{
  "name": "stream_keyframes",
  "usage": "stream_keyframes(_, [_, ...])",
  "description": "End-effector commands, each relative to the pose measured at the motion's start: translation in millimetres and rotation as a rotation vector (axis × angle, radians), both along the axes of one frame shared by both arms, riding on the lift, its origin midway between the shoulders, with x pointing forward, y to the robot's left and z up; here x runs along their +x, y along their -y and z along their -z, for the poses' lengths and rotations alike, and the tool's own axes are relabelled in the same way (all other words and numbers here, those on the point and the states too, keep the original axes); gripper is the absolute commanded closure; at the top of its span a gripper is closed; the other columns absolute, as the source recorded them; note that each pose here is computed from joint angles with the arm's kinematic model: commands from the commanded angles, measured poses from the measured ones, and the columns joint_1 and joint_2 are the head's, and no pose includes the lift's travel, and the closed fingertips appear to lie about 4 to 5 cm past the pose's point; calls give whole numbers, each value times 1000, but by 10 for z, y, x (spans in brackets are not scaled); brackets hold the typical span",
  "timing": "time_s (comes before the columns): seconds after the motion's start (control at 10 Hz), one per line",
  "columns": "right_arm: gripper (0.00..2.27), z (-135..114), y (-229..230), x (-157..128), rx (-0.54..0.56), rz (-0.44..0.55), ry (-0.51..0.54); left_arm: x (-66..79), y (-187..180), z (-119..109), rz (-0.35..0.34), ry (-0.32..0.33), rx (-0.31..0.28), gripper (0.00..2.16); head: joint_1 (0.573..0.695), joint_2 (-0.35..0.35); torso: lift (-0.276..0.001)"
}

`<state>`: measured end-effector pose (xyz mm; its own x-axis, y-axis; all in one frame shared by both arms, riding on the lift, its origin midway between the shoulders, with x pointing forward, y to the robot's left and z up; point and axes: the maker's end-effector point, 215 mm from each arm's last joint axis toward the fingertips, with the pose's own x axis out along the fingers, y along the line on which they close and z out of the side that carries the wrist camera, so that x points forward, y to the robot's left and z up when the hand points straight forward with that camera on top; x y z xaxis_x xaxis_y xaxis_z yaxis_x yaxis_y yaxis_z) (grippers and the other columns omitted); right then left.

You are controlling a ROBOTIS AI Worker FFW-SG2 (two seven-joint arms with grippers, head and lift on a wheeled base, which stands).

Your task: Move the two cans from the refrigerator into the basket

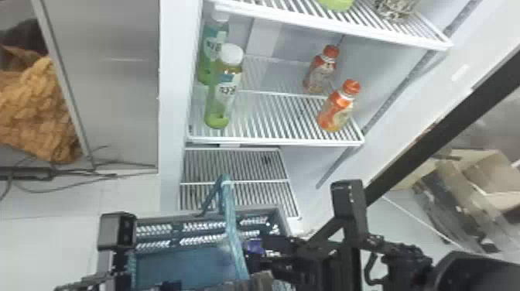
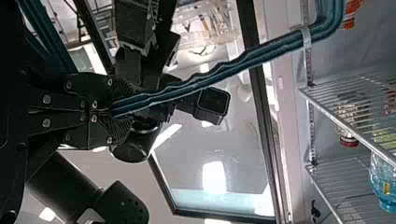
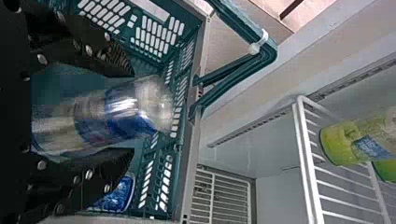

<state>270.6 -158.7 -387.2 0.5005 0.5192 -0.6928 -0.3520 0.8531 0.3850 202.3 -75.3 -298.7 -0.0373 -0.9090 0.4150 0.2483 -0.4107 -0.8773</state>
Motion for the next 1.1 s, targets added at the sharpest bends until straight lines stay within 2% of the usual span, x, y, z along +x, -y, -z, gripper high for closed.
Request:
stream_keyframes(0.0, [383,-104,55,110,-21,19,56,0,-1,0,0,0,0,1190,695,-350,-276])
stream_keyframes(0.5, [366,-584,152,493,-24,94,277,-18,0,8,4,-5,1,1188,695,-350,-276])
stream_keyframes(0.8, [371,-1015,218,722,-13,149,443,-15,0,9,4,-5,2,1190,695,-350,-276])
stream_keyframes(1.0, [371,-1524,371,939,7,225,641,-15,0,9,4,-5,2,1190,695,-350,-276])
